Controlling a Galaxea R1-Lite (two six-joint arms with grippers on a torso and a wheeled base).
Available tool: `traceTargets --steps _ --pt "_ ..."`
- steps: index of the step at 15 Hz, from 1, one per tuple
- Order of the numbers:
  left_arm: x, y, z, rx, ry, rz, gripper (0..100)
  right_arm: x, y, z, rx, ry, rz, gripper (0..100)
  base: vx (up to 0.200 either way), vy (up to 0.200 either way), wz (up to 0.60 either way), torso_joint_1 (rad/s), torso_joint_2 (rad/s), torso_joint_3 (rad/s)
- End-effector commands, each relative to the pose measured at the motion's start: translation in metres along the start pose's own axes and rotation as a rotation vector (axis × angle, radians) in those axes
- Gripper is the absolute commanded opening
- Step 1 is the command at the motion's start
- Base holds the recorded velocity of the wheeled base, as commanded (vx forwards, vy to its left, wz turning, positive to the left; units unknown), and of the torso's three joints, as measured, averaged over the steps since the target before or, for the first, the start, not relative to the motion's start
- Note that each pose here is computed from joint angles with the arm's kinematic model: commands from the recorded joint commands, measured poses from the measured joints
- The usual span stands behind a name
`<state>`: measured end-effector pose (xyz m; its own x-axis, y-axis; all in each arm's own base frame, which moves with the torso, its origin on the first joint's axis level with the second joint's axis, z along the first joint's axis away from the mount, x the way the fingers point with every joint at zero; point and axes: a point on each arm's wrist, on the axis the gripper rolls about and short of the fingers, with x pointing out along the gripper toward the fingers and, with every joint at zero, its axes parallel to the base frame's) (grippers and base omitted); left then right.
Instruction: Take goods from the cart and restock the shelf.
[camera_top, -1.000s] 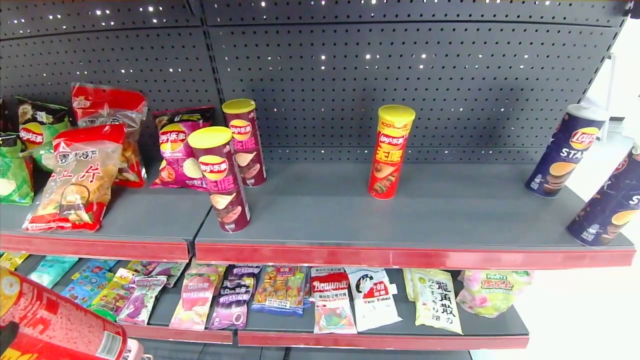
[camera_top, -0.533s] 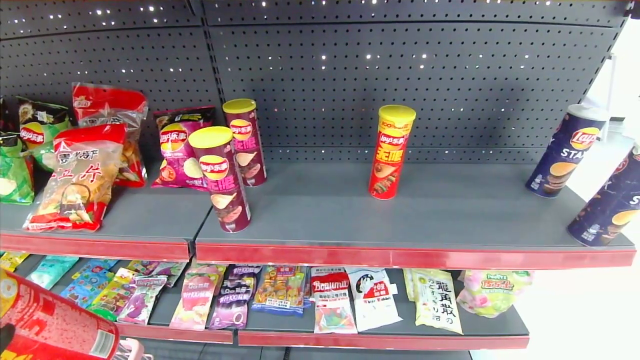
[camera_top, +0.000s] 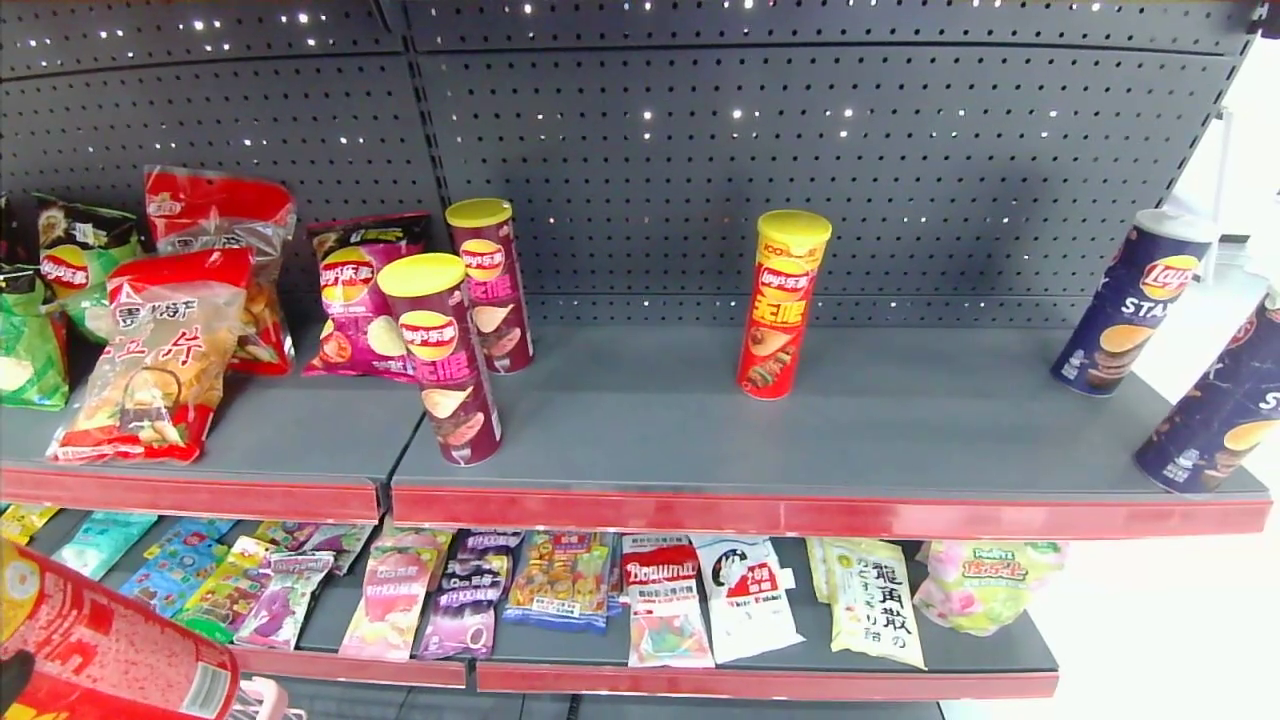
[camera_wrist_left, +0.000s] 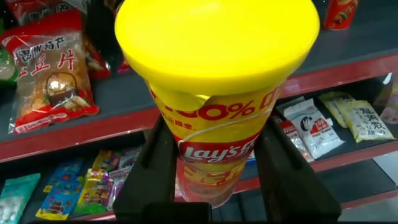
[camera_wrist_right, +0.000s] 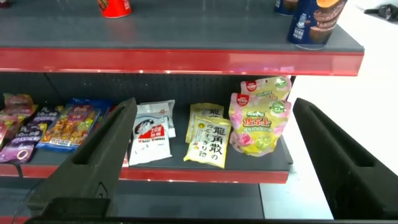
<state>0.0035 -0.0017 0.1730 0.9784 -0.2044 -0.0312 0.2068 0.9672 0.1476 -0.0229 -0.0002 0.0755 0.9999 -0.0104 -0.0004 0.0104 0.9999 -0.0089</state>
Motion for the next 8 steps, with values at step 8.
traceTargets --steps 8 --pt "-0.0046 -0.0008 0.0023 0.024 -0.038 -0.039 0 -0.0001 0.0001 0.0003 0.0 0.0 0.003 100 0.1 0.0 0.0 -0.002 0.0 0.001"
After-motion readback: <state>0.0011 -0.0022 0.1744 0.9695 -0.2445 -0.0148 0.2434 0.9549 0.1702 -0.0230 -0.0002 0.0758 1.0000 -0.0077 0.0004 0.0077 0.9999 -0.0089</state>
